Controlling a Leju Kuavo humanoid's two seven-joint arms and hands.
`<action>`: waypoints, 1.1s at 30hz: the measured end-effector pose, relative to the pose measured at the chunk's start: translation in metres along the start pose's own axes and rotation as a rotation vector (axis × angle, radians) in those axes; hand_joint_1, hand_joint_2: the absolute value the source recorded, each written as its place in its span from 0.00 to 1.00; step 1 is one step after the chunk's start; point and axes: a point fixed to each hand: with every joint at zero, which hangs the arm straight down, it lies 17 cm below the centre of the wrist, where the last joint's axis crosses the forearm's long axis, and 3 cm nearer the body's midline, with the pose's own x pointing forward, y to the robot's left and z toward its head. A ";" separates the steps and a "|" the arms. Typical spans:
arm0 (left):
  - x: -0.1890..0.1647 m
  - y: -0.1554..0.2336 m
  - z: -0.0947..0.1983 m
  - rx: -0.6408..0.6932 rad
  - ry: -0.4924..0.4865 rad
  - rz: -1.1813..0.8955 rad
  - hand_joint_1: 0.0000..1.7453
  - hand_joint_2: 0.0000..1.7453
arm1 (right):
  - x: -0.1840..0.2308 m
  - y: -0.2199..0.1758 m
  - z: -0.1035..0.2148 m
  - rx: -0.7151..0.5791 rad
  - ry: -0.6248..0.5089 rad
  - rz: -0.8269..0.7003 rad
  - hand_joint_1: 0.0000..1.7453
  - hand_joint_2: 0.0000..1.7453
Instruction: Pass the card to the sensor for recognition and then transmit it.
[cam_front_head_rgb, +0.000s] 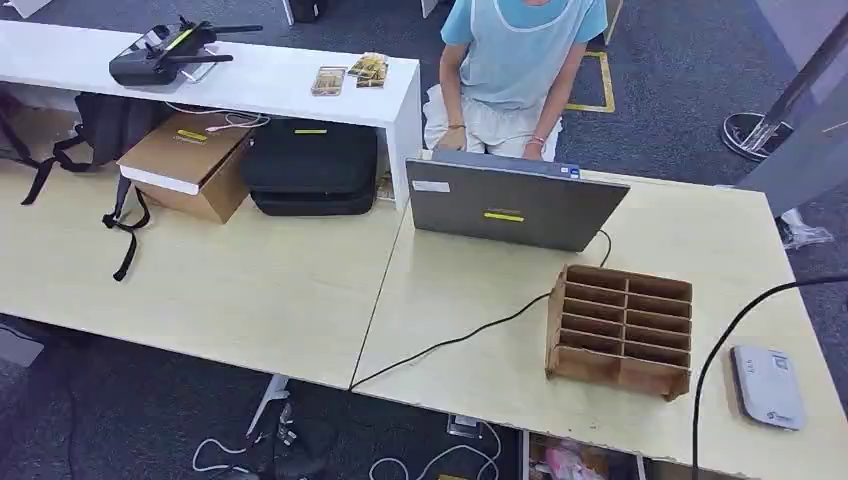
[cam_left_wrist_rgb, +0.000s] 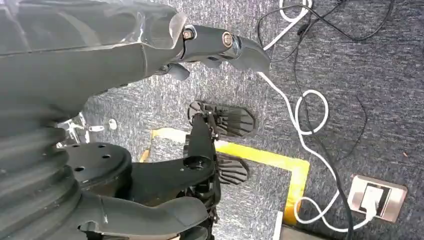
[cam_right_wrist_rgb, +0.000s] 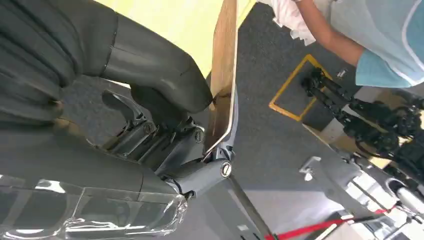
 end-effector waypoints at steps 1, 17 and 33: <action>-0.001 0.001 0.000 0.001 0.002 0.001 0.00 1.00 | -0.002 -0.001 0.001 0.009 0.010 -0.017 1.00 1.00; -0.028 0.016 0.001 0.027 0.039 0.013 0.00 1.00 | -0.057 -0.007 0.029 -0.011 0.009 -0.254 1.00 1.00; -0.038 0.030 0.001 0.047 0.055 0.041 0.00 1.00 | -0.170 0.016 0.089 -0.089 0.128 -0.304 1.00 1.00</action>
